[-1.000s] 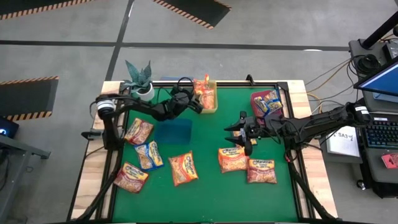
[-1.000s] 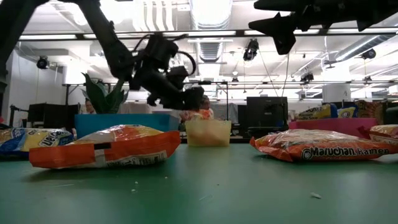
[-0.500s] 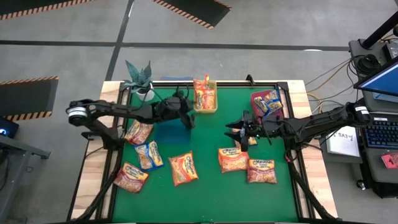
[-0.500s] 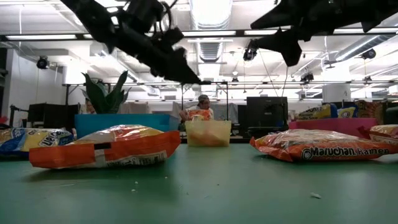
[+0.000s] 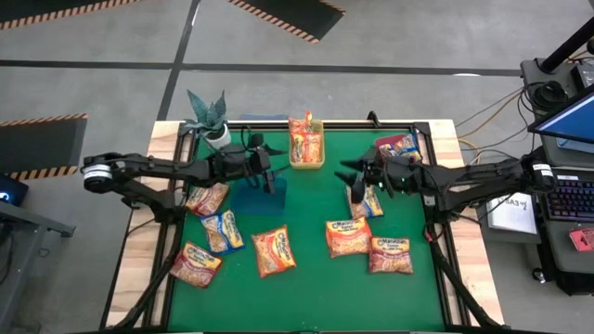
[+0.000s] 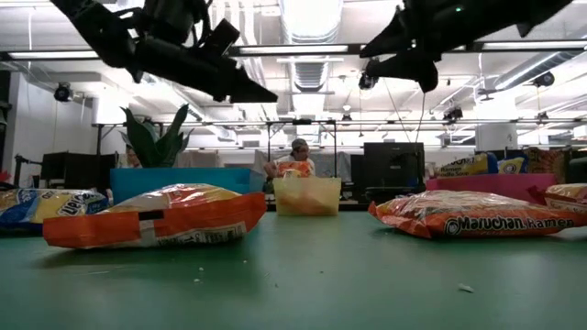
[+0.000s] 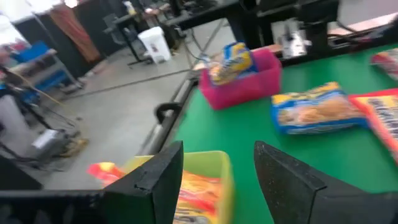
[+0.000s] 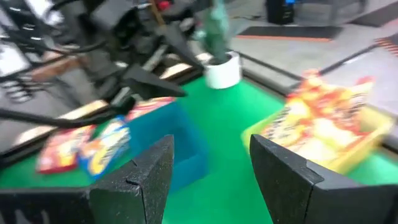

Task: Sort Maruchan noodles
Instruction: Put the red noodle pack into the blue bin

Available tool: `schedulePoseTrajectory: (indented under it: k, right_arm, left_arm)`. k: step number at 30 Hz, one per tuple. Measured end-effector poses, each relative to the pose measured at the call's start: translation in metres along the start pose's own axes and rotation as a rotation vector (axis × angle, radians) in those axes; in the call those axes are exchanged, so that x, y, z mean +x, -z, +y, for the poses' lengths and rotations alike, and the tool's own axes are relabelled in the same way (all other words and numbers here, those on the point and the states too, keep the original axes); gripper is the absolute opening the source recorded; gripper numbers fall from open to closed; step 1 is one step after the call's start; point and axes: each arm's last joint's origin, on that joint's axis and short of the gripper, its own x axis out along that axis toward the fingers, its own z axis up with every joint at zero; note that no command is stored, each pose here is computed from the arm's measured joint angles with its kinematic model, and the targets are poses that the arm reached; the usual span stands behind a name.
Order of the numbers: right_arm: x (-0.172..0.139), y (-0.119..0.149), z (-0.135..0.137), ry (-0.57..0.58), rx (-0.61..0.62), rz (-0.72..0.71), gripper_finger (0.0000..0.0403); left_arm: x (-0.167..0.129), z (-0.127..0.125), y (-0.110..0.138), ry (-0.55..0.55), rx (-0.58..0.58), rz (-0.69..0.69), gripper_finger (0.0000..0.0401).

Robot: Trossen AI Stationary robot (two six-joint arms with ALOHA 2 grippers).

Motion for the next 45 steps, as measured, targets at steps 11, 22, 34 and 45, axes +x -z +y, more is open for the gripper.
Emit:
schedulePoseTrajectory:
  k: [11,22,34,45]
  right_arm:
    - [0.022,-0.043,-0.071,0.068,-0.098,0.113,0.0201]
    - [0.084,-0.046,-0.087,-0.005,-0.190,0.240,0.0201]
    - [0.167,-0.038,-0.123,0.009,-0.388,0.511,0.0201]
    - [0.202,-0.031,-0.182,0.013,-0.378,0.656,0.0201]
  left_arm:
    - [0.016,0.054,-0.009,-0.102,-0.085,-0.040,0.0141]
    - [0.021,0.065,-0.031,-0.114,-0.224,-0.082,0.0116]
    - [0.021,0.068,-0.023,-0.109,-0.212,-0.003,0.0113]
    - [0.021,0.067,-0.020,-0.100,-0.202,0.028,0.0113]
